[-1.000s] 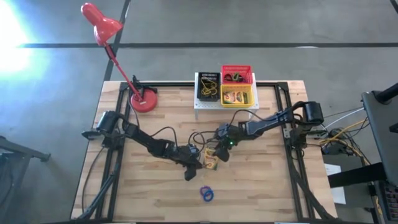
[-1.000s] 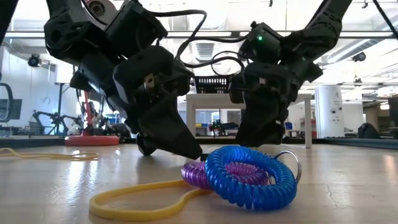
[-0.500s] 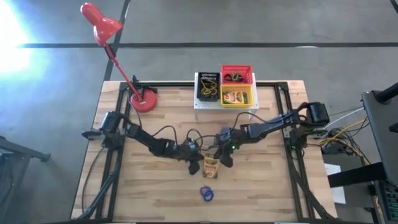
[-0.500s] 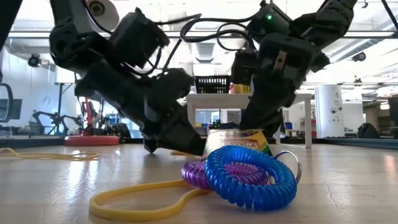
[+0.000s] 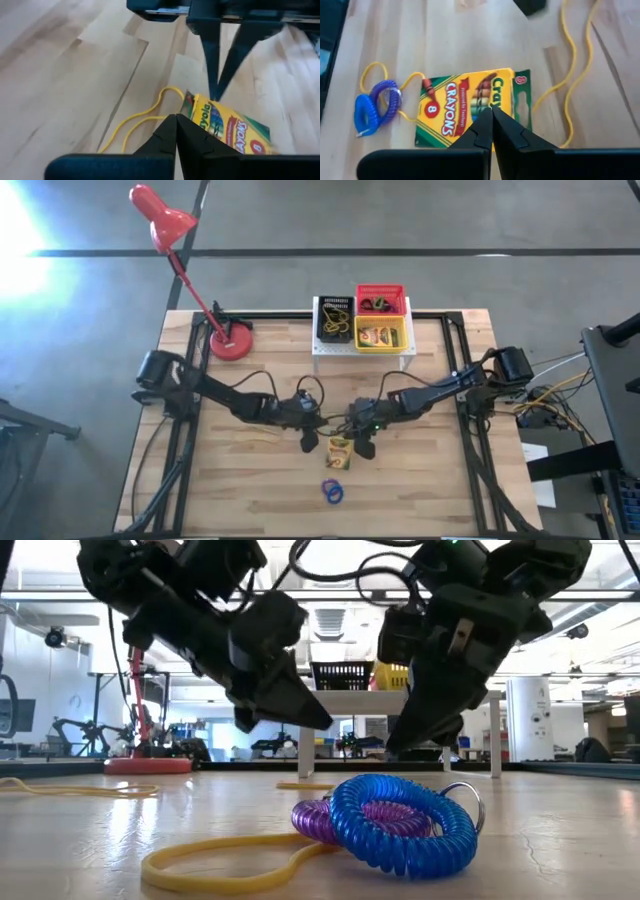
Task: Pick & Place Office Desk Supplies
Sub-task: Put the yellow crayon box into the yellow bin on the shelf
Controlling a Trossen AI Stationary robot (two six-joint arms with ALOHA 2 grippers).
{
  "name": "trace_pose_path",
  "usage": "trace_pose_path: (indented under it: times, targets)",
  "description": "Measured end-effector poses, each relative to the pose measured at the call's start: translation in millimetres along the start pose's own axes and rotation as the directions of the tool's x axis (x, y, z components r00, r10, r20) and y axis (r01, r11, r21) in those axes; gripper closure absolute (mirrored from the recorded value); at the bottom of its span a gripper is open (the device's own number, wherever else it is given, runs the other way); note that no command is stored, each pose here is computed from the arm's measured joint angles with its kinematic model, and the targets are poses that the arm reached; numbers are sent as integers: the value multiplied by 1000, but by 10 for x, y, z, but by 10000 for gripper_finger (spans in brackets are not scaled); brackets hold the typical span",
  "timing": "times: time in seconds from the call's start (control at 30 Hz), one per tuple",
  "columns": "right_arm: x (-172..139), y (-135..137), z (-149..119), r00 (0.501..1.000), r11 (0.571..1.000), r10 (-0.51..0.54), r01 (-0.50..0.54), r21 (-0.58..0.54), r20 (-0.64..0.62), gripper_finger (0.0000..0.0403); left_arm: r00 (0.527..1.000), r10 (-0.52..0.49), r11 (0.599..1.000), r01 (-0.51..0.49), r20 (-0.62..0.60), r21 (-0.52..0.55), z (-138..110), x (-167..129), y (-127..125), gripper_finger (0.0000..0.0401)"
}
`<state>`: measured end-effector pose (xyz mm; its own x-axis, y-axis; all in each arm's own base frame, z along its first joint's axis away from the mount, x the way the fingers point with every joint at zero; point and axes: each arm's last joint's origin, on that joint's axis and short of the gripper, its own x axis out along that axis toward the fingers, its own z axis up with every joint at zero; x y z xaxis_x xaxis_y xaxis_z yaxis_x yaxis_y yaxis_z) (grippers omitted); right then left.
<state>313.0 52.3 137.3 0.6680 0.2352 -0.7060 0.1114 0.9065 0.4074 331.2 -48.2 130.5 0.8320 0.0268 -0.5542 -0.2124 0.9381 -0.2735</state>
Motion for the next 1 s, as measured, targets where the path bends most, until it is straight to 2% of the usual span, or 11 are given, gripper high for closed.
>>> trace_pose_path:
  times: [0.07,0.23,0.4,0.57,0.73,0.87,1.0]
  targets:
    - [6,-27,4,1000,999,-9,9,52,-1,394,1000,-15,1000,15,-14,12,19,-46,-19,390]
    - [9,-133,8,1000,993,-10,13,121,-26,364,977,-187,982,189,-102,13,-28,-24,-76,396]
    - [2,-253,-50,996,986,-69,75,150,-48,306,975,-189,982,190,-121,-1,-139,76,-77,398]
    - [7,-258,-70,998,992,-63,66,104,-28,274,980,-172,985,173,-103,-7,-178,147,-67,399]
    - [42,-222,-105,998,998,-51,52,25,-27,276,988,-133,991,133,-81,-3,-173,160,-57,396]
    - [144,-265,-142,998,998,-56,56,14,-30,290,990,-119,993,119,-80,-2,-179,163,-50,391]
    - [211,-275,-154,998,998,-52,51,-47,-26,308,990,-114,993,114,-81,-1,-182,163,-47,391]
